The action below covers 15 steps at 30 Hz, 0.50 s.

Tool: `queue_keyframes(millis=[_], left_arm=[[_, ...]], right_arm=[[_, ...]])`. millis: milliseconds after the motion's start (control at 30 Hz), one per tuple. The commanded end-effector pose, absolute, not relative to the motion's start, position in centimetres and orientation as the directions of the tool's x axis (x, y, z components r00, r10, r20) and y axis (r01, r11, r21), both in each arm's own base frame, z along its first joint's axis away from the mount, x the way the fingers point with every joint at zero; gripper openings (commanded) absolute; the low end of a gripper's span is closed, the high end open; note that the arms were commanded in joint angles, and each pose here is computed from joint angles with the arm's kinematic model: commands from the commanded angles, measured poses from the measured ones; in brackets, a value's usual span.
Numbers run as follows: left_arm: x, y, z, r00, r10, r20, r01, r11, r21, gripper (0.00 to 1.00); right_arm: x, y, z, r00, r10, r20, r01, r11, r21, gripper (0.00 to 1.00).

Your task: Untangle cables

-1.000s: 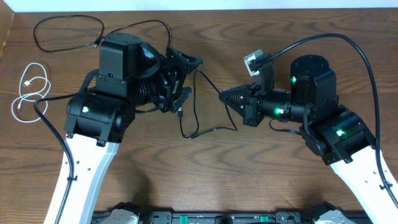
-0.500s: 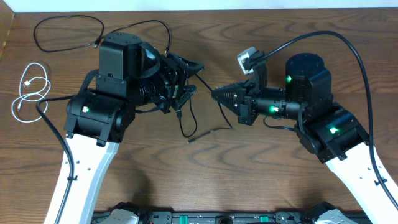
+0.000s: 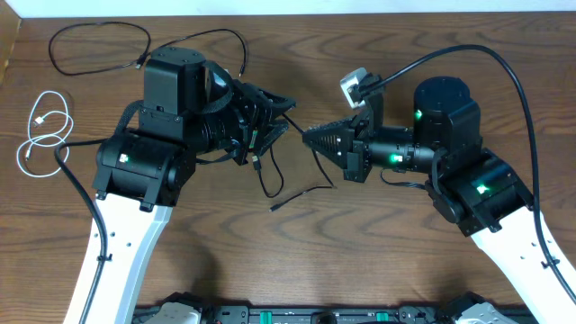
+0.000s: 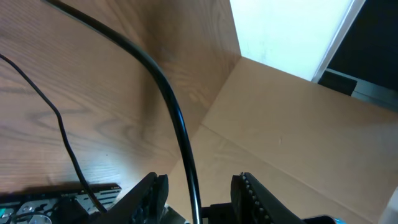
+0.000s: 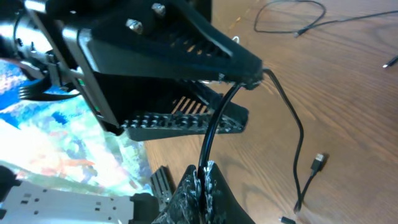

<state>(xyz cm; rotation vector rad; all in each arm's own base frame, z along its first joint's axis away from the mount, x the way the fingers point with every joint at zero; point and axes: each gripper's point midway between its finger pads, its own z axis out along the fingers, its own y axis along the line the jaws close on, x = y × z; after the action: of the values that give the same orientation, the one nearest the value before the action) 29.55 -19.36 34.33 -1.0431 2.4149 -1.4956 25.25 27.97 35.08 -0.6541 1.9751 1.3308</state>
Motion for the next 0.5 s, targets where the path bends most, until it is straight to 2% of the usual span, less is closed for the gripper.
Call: queue_keyframes(millis=[0, 100, 167, 467], left_arm=[[28.89, -20.03, 35.41, -0.783, -0.56, 0.272, -0.478, 0.262, -0.838, 0.39], [28.83, -20.08, 35.45, -0.785, -0.556, 0.273, -0.477, 0.261, -0.839, 0.39], [28.84, -20.07, 35.44, -0.785, -0.556, 0.274, -0.478, 0.261, -0.839, 0.27], [28.83, -20.09, 35.43, -0.785, -0.556, 0.274, -0.478, 0.261, -0.839, 0.08]], right_arm=[[24.49, 28.41, 35.67, -0.646, -0.057, -0.761, -0.735, 0.317, 0.599, 0.01], [24.48, 28.42, 35.68, -0.646, -0.057, -0.761, -0.735, 0.316, 0.6, 0.01], [24.41, 28.43, 35.68, -0.65, -0.058, -0.758, -0.732, 0.314, 0.605, 0.01], [24.2, 28.5, 35.77, -0.65, -0.062, -0.757, -0.736, 0.301, 0.607, 0.01]])
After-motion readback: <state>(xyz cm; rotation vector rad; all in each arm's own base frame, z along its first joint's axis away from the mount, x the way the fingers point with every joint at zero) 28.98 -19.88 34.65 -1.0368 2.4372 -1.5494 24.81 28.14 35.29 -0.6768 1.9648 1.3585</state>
